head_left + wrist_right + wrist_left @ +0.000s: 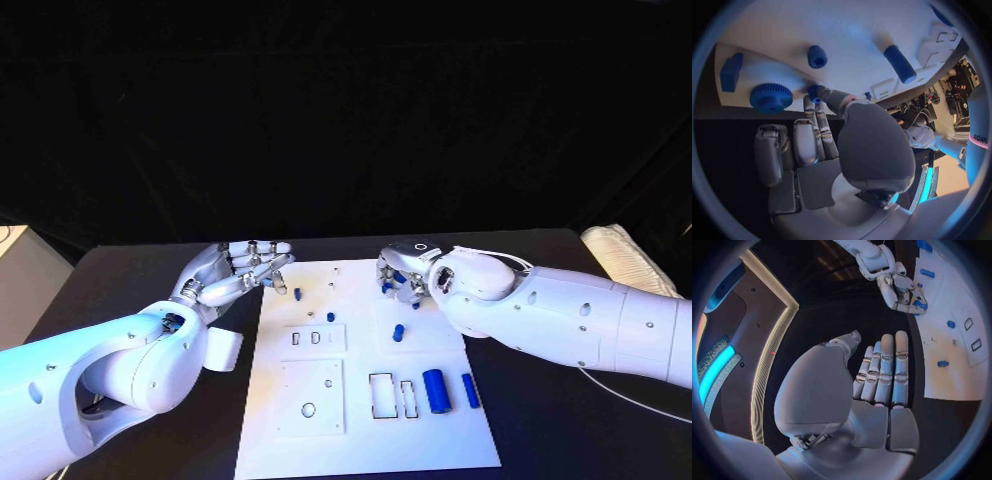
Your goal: Assemble the parts on the task board
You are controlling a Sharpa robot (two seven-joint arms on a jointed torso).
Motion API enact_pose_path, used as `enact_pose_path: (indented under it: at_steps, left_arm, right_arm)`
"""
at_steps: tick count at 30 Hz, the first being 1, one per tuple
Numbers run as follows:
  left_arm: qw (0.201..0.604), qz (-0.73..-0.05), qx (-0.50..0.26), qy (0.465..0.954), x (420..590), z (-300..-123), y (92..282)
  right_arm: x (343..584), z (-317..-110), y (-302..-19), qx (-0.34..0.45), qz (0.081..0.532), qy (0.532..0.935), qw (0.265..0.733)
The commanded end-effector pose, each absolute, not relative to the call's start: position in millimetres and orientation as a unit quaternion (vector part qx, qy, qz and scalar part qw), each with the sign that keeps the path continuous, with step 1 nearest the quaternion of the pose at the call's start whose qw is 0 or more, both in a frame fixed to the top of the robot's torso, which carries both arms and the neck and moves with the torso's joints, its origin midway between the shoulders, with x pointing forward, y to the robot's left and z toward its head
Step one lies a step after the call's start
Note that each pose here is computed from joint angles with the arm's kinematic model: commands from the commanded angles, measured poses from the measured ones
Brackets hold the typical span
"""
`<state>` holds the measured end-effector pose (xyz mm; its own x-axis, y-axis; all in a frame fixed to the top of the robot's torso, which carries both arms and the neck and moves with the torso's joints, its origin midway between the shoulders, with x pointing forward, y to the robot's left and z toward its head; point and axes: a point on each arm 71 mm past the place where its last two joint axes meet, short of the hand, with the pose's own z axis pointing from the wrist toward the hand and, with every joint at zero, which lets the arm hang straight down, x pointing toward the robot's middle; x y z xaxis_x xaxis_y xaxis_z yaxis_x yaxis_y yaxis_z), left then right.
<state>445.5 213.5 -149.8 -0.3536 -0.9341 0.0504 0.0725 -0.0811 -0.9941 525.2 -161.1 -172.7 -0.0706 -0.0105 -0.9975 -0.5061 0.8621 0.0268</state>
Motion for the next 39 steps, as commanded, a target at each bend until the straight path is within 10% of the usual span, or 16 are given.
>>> enact_pose_path:
  at_steps: [1, 39]
  left_arm:
    - [0.403, -0.624, -0.393, 0.542, 445.4, -148.1, 212.4]
    - [0.405, -0.629, -0.387, 0.54, 448.0, -140.0, 211.6]
  right_arm:
    - [522, -164, -156, -0.182, 0.199, 0.67, 0.691]
    - [546, -156, -98, -0.156, 0.216, 0.626, 0.733]
